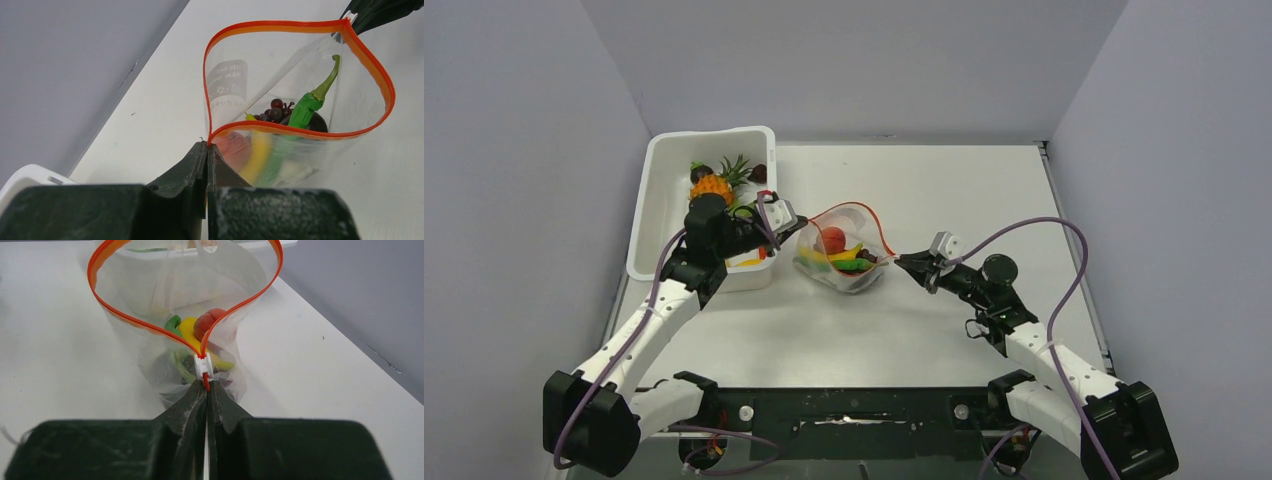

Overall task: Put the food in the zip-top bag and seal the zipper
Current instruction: Zip the zipper food storage bag at the center of the board.

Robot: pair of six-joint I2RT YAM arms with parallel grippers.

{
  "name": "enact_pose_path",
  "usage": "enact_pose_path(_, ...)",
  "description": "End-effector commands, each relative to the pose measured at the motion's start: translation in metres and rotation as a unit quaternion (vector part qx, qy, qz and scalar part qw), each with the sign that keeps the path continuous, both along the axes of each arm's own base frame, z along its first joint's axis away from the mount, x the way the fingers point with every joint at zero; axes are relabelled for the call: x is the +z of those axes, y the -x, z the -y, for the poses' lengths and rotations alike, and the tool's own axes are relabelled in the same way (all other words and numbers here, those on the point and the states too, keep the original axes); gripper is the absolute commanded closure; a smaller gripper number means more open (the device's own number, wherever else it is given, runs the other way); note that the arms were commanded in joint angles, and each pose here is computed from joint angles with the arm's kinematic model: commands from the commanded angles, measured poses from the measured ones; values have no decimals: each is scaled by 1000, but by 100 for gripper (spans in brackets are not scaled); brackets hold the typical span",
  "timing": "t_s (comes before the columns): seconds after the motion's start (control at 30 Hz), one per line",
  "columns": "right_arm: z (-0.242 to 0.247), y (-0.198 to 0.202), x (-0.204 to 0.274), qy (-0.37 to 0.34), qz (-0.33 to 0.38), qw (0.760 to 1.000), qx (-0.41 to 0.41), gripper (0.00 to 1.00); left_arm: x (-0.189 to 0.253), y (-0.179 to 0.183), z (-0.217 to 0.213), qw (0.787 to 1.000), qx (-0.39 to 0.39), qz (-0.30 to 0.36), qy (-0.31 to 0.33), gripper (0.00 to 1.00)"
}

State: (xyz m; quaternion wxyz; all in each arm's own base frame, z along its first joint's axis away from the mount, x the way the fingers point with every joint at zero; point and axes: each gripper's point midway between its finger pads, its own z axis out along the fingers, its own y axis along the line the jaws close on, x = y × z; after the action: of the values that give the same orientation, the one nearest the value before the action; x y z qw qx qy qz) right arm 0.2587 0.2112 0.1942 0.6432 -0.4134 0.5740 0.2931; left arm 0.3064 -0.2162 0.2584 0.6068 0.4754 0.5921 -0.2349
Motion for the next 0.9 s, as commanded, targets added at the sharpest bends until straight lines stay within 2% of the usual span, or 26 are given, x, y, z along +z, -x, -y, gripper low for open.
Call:
enact_pose_path(0.0, -2, 0, 28, -14, 57, 998, 13, 100, 31, -1, 1, 999, 1, 46, 28, 100)
enact_pose_path(0.37, 10, -4, 50, 1, 47, 999, -23, 100, 26, 3, -8, 998, 28, 38, 31, 99)
enact_pose_path(0.53, 4, -2, 52, 12, 30, 999, -2, 100, 53, 22, -2, 998, -9, 45, 45, 66)
enact_pose_path(0.6, 2, 0, 55, 10, 31, 999, 9, 100, 67, 33, 6, 997, -38, 53, 52, 58)
enact_pose_path(0.77, -2, 0, 63, 11, 38, 999, 22, 100, 91, 63, 39, 988, -119, 70, 70, 52)
enact_pose_path(0.87, -5, 3, 65, 17, 38, 998, 37, 100, 90, 78, 62, 981, -165, 75, 65, 49)
